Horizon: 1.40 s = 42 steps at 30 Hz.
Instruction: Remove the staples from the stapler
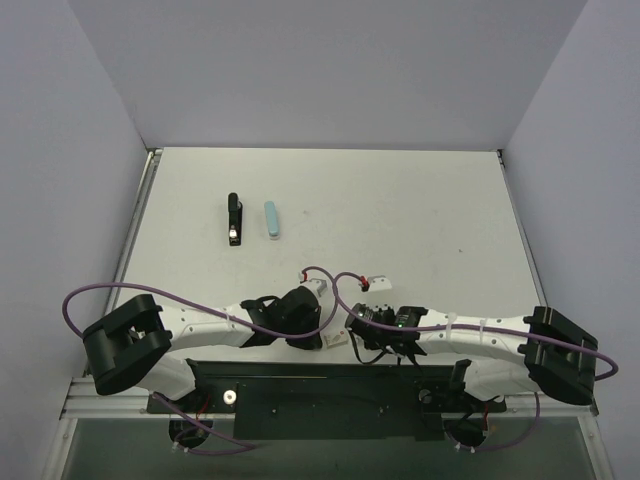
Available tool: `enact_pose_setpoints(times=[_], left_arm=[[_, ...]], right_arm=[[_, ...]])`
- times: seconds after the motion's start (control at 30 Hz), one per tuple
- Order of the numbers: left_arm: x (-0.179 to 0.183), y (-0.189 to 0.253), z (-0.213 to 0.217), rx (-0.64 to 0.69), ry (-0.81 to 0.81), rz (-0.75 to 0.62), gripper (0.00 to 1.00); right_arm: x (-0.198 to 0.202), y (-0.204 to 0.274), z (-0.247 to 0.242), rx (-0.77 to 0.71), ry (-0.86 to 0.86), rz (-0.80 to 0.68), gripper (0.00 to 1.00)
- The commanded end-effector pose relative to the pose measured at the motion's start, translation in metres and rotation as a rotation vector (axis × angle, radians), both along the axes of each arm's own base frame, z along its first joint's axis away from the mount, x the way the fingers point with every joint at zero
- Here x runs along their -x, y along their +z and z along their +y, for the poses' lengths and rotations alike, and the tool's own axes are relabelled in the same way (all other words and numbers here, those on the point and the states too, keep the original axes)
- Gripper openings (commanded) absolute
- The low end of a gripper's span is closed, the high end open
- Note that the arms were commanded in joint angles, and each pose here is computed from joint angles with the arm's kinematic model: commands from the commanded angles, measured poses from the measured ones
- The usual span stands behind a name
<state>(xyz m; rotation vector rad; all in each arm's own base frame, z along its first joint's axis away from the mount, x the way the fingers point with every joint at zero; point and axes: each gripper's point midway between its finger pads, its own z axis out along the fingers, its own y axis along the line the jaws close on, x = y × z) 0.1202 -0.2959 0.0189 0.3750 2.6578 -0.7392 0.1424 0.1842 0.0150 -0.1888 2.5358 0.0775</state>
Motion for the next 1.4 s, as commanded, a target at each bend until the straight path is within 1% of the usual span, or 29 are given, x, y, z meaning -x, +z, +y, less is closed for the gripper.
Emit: enact_pose_setpoints(times=[0.0, 0.3, 0.7, 1.0, 1.37], left_arm=[[0.000, 0.001, -0.009, 0.042, -0.008, -0.008, 0.00], [0.000, -0.007, -0.006, 0.028, -0.003, -0.002, 0.00], [0.002, -0.010, -0.005, 0.021, -0.014, 0.000, 0.00], [0.002, -0.009, -0.005, 0.024, -0.016, -0.003, 0.00], [0.003, -0.011, -0.003, 0.018, -0.014, 0.002, 0.00]], right_arm=[[-0.003, 0.006, 0.016, 0.006, 0.060, -0.016, 0.00], [-0.003, 0.002, 0.020, 0.034, 0.074, -0.028, 0.00], [-0.012, 0.008, 0.005, 0.101, -0.004, -0.070, 0.00], [-0.018, 0.013, -0.004, 0.096, -0.059, -0.096, 0.00], [-0.021, 0.013, 0.003, 0.083, -0.073, -0.095, 0.00]])
